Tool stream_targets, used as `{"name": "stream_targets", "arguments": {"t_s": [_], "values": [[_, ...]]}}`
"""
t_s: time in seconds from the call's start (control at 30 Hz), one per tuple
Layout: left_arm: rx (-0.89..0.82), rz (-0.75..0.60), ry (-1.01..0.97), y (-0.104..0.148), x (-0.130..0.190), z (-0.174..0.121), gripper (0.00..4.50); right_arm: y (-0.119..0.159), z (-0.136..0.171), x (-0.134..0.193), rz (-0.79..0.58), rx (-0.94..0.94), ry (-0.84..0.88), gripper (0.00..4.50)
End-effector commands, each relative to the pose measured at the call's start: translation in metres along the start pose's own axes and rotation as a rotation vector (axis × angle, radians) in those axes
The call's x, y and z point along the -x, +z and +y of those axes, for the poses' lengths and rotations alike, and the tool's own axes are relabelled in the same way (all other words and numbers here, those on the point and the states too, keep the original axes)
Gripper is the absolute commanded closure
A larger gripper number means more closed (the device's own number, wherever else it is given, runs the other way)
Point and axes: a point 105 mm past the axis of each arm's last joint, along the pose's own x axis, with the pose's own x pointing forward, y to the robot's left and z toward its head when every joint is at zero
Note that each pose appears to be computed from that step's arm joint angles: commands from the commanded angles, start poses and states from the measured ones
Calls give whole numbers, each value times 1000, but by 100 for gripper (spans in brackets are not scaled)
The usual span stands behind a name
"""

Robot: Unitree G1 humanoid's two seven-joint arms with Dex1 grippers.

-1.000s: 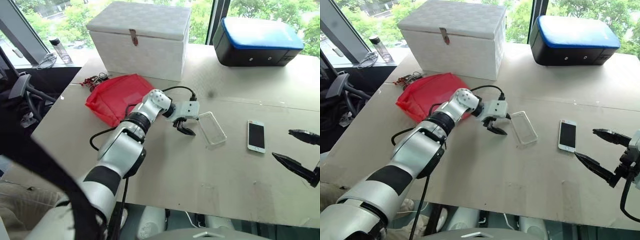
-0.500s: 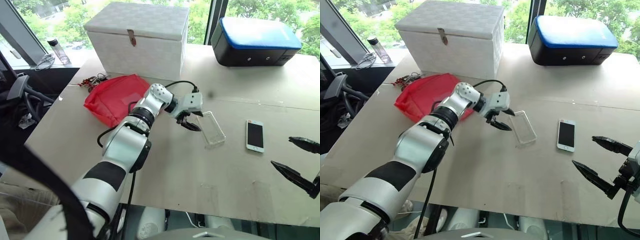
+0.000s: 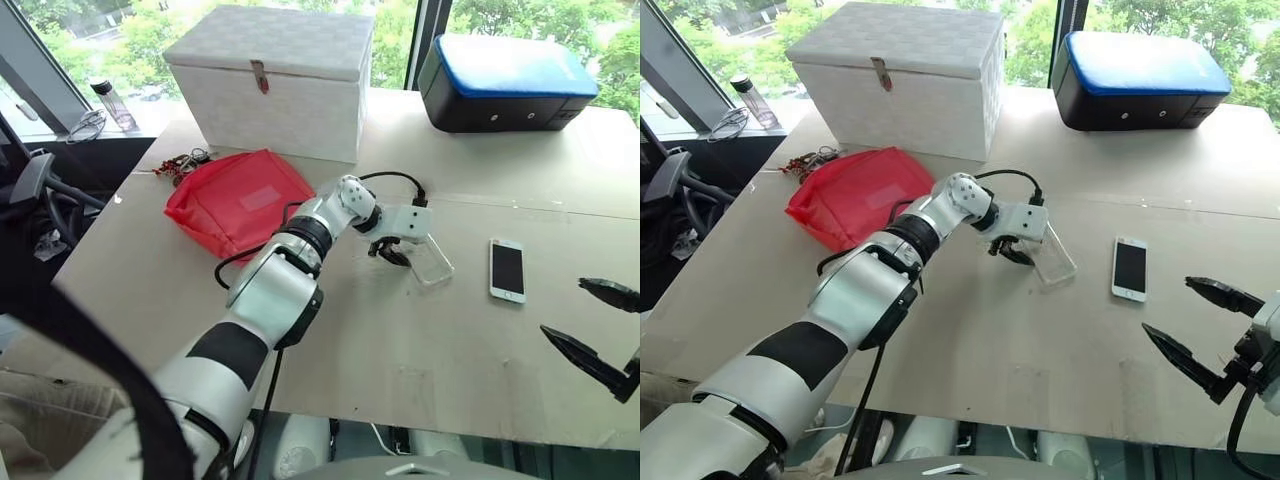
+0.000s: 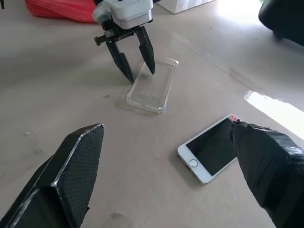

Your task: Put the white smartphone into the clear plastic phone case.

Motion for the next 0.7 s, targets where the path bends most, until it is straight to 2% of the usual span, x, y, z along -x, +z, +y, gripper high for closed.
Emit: {"name": "stream_targets", "arguments": {"t_s": [0.03,0.07,0.33,0.53,0.7], "values": [[66,19,-25,-9,5,-3,414,8,2,2,-20,48,-21,0],[79,9,-28,-8,6,-3,448,8,3,2,-20,47,-21,0],[275,-97,-96,-10,18,-9,448,8,2,-5,-34,49,-20,0],[399,-259,-132,5,20,-11,448,7,-2,-13,-45,46,-6,0],[468,-253,-105,1,6,-17,448,5,-10,-22,-38,42,-27,0]]}}
